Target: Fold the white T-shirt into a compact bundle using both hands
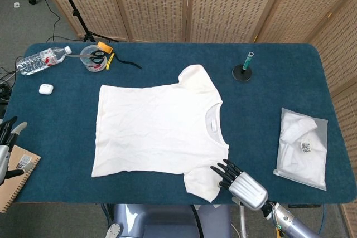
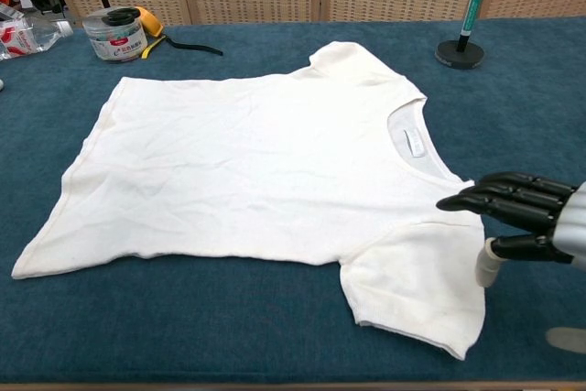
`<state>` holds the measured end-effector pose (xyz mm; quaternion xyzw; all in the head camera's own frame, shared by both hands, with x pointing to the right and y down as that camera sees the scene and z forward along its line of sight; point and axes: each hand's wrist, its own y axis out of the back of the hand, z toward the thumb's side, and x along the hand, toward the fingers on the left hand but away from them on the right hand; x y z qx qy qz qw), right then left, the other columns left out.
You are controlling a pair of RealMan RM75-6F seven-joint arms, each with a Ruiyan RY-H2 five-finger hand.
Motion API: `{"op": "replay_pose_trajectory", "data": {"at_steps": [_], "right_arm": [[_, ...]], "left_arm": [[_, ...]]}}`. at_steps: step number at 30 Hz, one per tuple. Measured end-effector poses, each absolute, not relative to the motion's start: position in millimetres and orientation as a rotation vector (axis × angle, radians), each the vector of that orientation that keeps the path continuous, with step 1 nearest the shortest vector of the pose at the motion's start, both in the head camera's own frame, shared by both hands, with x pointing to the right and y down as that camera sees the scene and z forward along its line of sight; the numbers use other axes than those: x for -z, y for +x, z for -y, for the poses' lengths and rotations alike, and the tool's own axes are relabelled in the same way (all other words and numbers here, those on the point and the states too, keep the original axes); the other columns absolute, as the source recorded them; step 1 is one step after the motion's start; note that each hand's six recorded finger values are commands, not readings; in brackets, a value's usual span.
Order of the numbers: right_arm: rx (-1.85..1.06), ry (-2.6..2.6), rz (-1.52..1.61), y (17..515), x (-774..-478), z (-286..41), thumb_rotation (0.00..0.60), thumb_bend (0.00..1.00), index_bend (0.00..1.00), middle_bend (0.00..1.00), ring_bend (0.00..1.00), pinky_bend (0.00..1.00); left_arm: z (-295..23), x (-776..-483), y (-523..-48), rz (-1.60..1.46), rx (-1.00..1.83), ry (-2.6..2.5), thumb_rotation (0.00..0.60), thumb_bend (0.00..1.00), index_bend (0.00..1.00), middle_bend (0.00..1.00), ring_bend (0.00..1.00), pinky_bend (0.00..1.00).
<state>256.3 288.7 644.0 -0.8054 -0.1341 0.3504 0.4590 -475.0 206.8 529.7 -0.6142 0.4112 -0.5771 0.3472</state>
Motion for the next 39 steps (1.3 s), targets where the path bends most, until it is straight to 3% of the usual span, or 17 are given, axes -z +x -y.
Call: {"op": "replay_pose_trajectory", "data": {"at_steps": [18, 28, 34, 39], "right_arm": [[-0.866, -2.015, 0.311, 223, -662, -288, 0.6, 0.26, 0.4, 0.06, 0.0, 0.0], [-0.859, -2.014, 0.301, 210, -666, -286, 0.6, 0.41, 0.42, 0.07, 0.0, 0.0], [-0.868, -2.014, 0.295, 208, -670, -287, 0.6, 0.43, 0.52, 0.08, 0.0, 0.0], [-0.852, -2.019, 0.312, 207, -671, -286, 0.6, 0.53, 0.58, 0.1, 0.0, 0.0]], "left_arm": [[-207, -531, -477, -1.072, 1.507, -1.597, 0.6, 0.0, 0.0, 0.0, 0.0, 0.0], [-207, -531, -478, -1.077, 1.511, -1.598, 0.6, 0.0, 0.0, 0.0, 0.0, 0.0], [-207, -531, -478, -1.075, 1.513, -1.6, 0.6, 0.0, 0.0, 0.0, 0.0, 0.0], [-207, -532, -477, -1.07, 1.513, -1.601, 0.6, 0.0, 0.0, 0.0, 0.0, 0.0]]}}
